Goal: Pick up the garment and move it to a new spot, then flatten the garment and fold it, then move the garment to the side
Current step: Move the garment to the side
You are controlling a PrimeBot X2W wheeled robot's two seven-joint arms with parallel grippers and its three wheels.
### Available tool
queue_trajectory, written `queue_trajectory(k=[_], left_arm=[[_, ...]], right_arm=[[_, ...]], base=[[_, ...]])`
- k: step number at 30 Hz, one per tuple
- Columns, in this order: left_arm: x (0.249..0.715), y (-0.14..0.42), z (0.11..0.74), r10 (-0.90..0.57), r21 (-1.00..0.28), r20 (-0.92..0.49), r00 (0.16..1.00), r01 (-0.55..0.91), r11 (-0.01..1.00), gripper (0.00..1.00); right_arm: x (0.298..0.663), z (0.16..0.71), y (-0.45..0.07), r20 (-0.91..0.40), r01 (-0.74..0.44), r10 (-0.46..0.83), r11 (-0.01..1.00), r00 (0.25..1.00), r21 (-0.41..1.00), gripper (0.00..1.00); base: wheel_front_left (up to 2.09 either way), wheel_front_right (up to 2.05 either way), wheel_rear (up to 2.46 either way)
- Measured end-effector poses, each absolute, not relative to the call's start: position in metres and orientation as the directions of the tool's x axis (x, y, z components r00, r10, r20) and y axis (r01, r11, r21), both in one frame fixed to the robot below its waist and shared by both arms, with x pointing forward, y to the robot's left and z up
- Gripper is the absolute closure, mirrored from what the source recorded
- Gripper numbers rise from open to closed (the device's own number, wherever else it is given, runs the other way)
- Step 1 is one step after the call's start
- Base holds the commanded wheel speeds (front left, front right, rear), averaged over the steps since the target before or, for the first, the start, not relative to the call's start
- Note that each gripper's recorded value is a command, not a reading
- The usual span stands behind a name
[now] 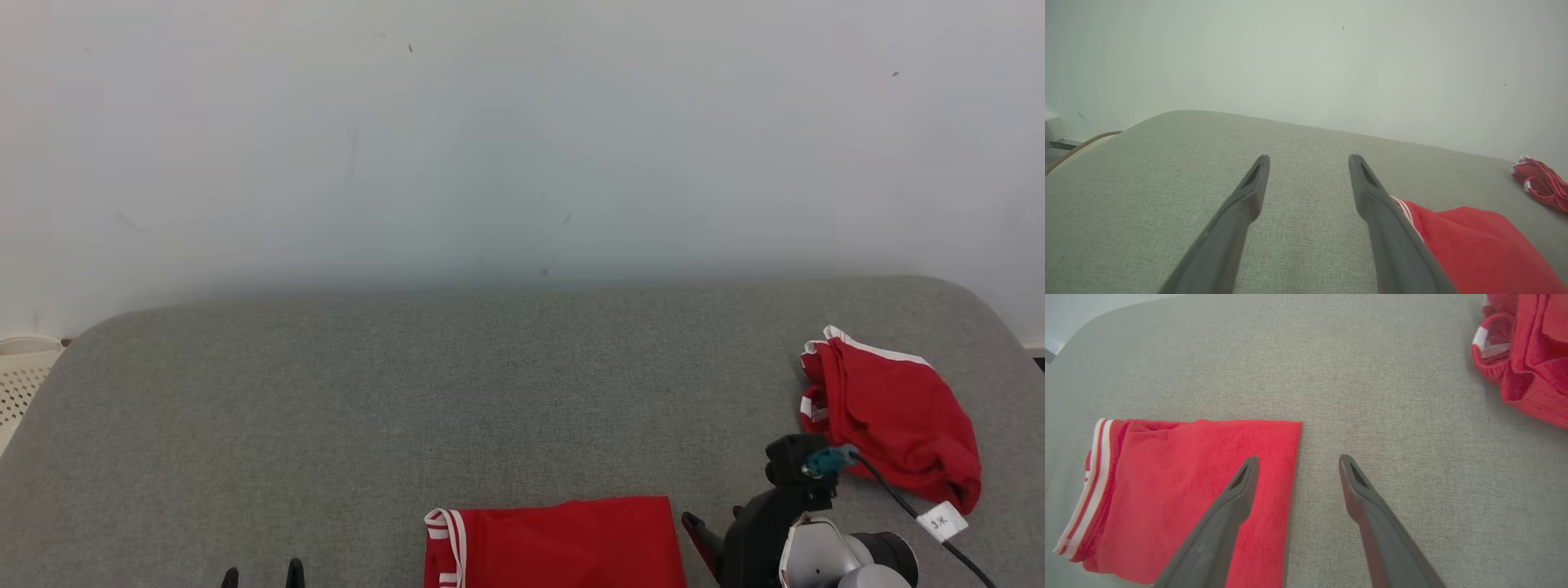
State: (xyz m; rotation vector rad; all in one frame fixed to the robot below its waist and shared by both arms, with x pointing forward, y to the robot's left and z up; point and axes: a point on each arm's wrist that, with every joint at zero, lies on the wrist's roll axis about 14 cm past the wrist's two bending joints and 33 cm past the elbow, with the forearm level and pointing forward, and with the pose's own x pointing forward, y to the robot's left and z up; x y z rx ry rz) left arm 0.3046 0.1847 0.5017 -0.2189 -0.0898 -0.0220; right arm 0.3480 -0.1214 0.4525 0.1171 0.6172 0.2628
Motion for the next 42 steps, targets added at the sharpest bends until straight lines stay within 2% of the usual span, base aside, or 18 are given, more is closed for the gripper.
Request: queue_trajectory(k=[6,13,29,30,31,32,33,34,36,42], left_arm=[[0.306,0.184,0.502,-0.009,-0.217,0.090,0.996,0.029,0.976,0.00],[0.307,0.190,0.495,0.008,-0.218,0.069,0.998,0.007,0.976,0.00],[0.303,0.208,0.484,0.042,-0.216,0.031,0.999,-0.035,0.976,0.00],[0.303,0.208,0.483,0.043,-0.221,0.030,0.999,-0.035,0.975,0.00],[0.302,0.209,0.483,0.043,-0.222,0.029,0.999,-0.035,0.974,0.00],[0.302,0.209,0.483,0.043,-0.222,0.029,0.999,-0.035,0.974,0.00],[0.301,0.209,0.483,0.042,-0.222,0.028,0.999,-0.035,0.974,0.00],[0.301,0.210,0.483,0.044,-0.223,0.029,0.999,-0.036,0.974,0.00],[0.301,0.209,0.485,0.042,-0.224,0.037,0.998,-0.033,0.974,0.00],[0.303,0.201,0.492,0.018,-0.226,0.061,0.998,-0.004,0.974,0.00]], right_arm=[[0.336,0.441,-0.108,-0.703,-0.258,0.304,0.950,0.643,0.175,0.00],[0.328,0.410,-0.112,-0.794,-0.239,0.274,0.957,0.543,0.167,0.00],[0.345,0.375,-0.078,-0.827,-0.307,0.330,0.930,0.455,0.202,0.00],[0.346,0.374,-0.077,-0.829,-0.312,0.328,0.929,0.453,0.198,0.05],[0.347,0.373,-0.076,-0.829,-0.317,0.326,0.929,0.455,0.192,0.51],[0.347,0.373,-0.076,-0.829,-0.317,0.326,0.929,0.455,0.192,0.62],[0.348,0.373,-0.075,-0.827,-0.325,0.325,0.928,0.459,0.184,0.96],[0.350,0.374,-0.074,-0.822,-0.329,0.324,0.927,0.469,0.177,1.00],[0.359,0.378,-0.071,-0.795,-0.344,0.323,0.926,0.513,0.155,1.00],[0.379,0.393,-0.072,-0.770,-0.378,0.298,0.922,0.564,0.080,1.00]], base=[[0.00,0.00,0.00],[0.00,0.00,0.00],[0.00,0.00,0.00],[0.00,0.00,0.00],[0.00,0.00,0.00],[0.00,0.00,0.00],[0.00,0.00,0.00],[0.00,0.00,0.00],[0.00,0.00,0.00],[0.00,0.00,0.00]])
